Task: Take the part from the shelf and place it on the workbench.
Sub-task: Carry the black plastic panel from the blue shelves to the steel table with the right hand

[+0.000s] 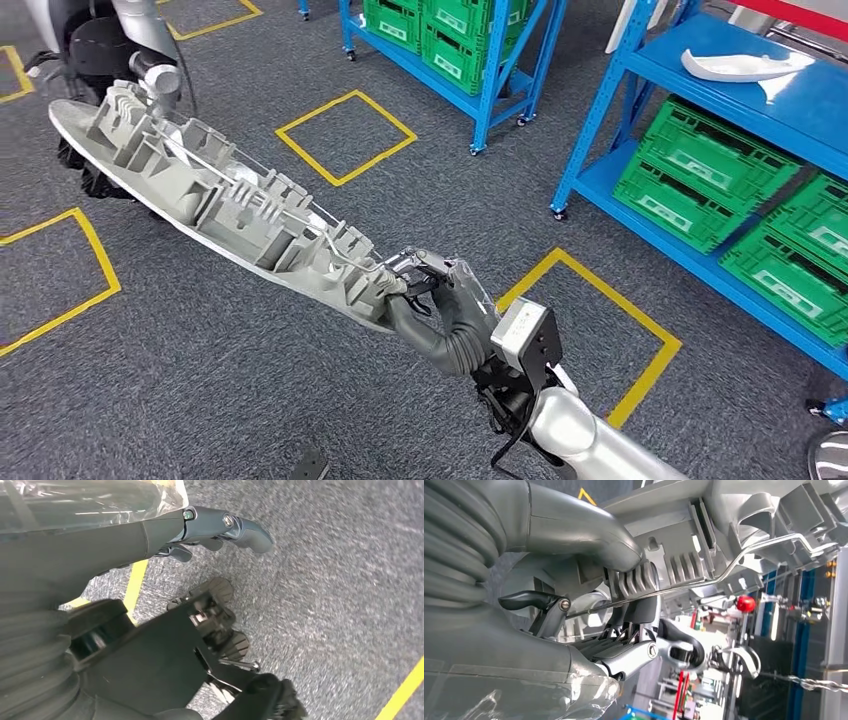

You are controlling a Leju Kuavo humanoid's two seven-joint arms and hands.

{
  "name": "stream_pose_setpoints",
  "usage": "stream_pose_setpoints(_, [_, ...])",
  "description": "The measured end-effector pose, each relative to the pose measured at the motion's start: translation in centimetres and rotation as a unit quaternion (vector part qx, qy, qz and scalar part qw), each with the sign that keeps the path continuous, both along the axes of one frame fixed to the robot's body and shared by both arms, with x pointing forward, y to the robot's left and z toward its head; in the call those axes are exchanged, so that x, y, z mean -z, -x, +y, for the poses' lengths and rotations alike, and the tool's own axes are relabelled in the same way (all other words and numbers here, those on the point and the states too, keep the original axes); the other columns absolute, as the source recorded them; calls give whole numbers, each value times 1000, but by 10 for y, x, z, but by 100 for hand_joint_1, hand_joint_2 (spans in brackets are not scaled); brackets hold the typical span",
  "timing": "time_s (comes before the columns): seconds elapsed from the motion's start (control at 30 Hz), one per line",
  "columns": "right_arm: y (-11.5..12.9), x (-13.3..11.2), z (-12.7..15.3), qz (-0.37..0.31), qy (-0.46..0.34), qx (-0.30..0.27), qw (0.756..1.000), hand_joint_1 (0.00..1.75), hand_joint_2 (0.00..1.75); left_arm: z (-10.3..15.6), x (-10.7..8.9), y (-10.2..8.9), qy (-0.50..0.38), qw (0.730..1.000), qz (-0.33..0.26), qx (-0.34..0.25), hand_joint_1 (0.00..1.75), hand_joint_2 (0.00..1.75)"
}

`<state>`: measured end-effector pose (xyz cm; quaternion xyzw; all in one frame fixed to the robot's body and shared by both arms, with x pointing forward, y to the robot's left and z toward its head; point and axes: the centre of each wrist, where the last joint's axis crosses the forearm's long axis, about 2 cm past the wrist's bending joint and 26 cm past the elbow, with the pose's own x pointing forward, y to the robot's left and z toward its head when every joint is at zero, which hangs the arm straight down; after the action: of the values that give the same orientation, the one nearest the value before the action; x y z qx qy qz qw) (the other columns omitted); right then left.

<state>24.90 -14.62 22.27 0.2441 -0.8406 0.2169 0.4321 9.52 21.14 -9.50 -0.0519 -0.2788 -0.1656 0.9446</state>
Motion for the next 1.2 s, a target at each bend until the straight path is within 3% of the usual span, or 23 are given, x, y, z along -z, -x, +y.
stream_pose_setpoints(0.77, [3,8,-6,14,8,23,1000,175,175,2,4,16,1,1000,6,-11,0,175])
stream_pose_setpoints(1.2, [6,7,-9,8,14,32,999,175,175,-1,2,10,0,1000,0,-5,0,175])
